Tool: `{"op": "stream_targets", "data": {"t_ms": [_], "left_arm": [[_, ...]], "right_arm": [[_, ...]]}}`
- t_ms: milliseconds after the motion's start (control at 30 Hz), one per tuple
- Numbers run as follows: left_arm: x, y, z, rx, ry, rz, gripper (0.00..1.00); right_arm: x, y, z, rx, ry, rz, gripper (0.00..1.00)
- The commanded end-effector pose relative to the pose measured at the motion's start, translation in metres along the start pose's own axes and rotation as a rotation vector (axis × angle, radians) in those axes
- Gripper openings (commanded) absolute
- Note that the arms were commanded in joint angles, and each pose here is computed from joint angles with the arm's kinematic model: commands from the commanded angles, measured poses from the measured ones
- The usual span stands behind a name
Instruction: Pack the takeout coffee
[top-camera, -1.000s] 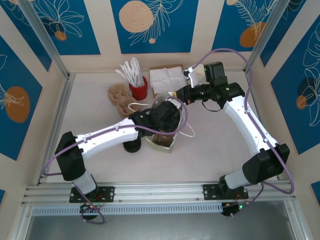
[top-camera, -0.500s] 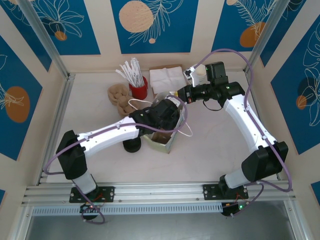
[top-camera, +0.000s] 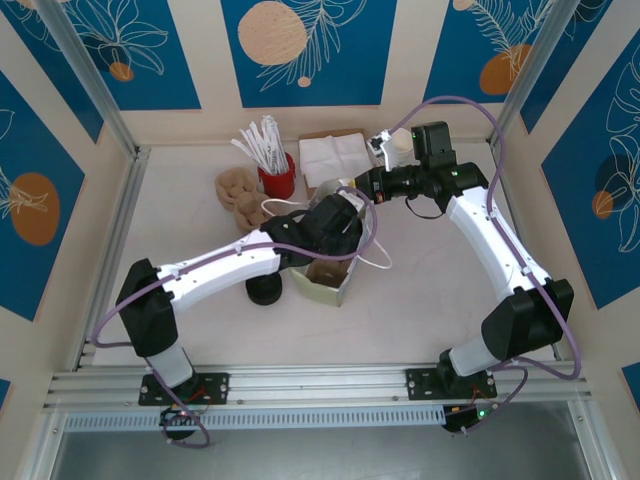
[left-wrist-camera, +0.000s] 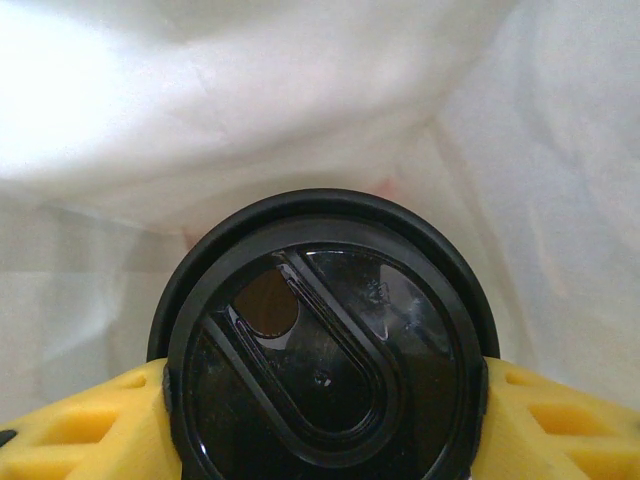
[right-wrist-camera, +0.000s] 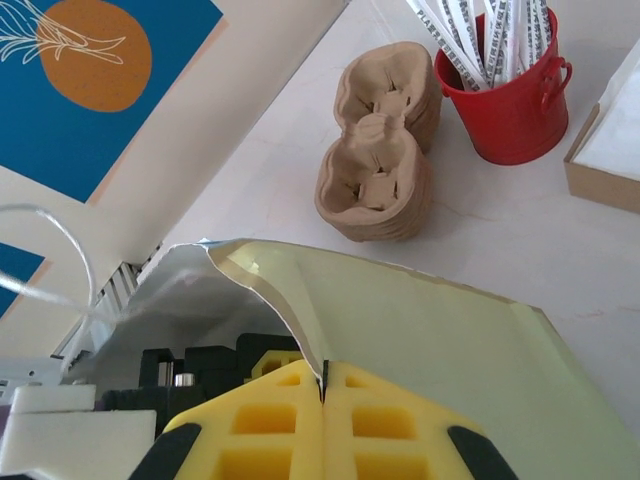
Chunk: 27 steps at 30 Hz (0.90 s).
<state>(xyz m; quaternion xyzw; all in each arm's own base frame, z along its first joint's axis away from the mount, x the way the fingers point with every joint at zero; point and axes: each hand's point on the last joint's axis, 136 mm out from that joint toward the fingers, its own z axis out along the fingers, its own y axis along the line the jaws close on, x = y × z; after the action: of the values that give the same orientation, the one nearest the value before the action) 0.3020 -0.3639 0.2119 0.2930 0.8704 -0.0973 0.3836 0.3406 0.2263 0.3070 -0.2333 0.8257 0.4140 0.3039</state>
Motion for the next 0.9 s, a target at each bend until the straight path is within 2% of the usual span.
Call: {"op": "stream_targets", "data": {"t_ms": [0, 200, 333, 867], "left_arm": [[-0.014, 0.001, -0.017, 0.029, -0.030, -0.039, 0.62], [-0.002, 0.006, -0.008, -0.003, 0.009, -0.038, 0.62], [-0.003, 0.007, -0.006, 0.005, -0.004, -0.043, 0.62], [-0.012, 0.041, -0.011, -0.128, -0.016, -0.017, 0.64]], "right_arm": [[-0.006, 0.008, 0.003, -0.058, -0.015, -0.043, 0.00], [-0.005, 0.016, 0.002, -0.091, -0.018, -0.077, 0.00], [-0.001, 0.020, 0.001, -0.107, -0.013, -0.090, 0.00], [0.009, 0.021, 0.001, -0.107, 0.002, -0.097, 0.00]]}}
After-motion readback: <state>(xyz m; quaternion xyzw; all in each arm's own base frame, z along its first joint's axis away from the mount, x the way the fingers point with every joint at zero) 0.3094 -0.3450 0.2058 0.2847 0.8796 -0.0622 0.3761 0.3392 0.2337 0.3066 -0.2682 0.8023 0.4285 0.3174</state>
